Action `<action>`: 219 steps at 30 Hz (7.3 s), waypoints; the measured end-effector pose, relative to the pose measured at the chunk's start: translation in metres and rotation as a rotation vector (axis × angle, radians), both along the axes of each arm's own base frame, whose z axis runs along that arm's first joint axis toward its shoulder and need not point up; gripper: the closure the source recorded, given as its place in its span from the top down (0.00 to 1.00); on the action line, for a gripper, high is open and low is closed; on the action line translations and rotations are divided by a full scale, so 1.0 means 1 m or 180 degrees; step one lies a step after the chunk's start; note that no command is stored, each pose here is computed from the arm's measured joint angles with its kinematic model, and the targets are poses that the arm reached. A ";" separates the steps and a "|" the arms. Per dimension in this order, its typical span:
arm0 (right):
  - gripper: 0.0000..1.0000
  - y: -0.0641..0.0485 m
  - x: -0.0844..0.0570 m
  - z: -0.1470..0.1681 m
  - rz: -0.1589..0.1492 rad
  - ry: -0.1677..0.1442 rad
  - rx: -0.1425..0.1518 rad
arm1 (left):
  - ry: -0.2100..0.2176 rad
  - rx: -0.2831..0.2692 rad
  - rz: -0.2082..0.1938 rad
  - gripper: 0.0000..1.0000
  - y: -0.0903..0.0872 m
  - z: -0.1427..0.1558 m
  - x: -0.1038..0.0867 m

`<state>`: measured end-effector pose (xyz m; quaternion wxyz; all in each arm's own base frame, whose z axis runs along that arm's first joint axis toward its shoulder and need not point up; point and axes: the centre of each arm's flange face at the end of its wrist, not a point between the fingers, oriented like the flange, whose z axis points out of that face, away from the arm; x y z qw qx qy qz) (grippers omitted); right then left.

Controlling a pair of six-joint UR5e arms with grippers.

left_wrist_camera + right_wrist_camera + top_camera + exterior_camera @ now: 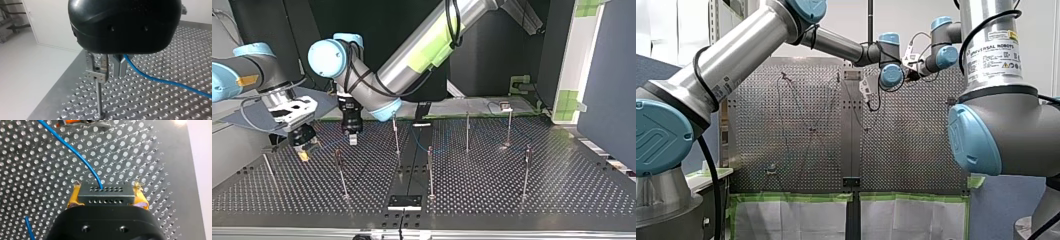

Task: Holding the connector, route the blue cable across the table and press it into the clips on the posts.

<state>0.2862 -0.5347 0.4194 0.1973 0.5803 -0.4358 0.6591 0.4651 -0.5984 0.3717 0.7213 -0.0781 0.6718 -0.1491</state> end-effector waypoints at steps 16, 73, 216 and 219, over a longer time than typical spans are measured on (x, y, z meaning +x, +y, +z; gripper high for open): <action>0.00 -0.004 0.000 0.017 0.0051 -0.0038 -0.0091 | -0.0220 -0.0107 -0.0142 0.00 0.008 0.014 0.033; 0.00 -0.034 -0.002 -0.006 0.0045 -0.0050 -0.0010 | 0.0135 0.0197 -0.0221 1.00 0.031 -0.005 0.040; 0.00 -0.021 0.025 -0.013 0.0174 0.0007 0.0021 | 0.0372 0.0366 0.0335 1.00 0.234 -0.296 -0.163; 0.00 -0.021 0.026 -0.014 0.0174 0.0009 0.0021 | 0.0429 0.0427 0.0333 1.00 0.242 -0.302 -0.172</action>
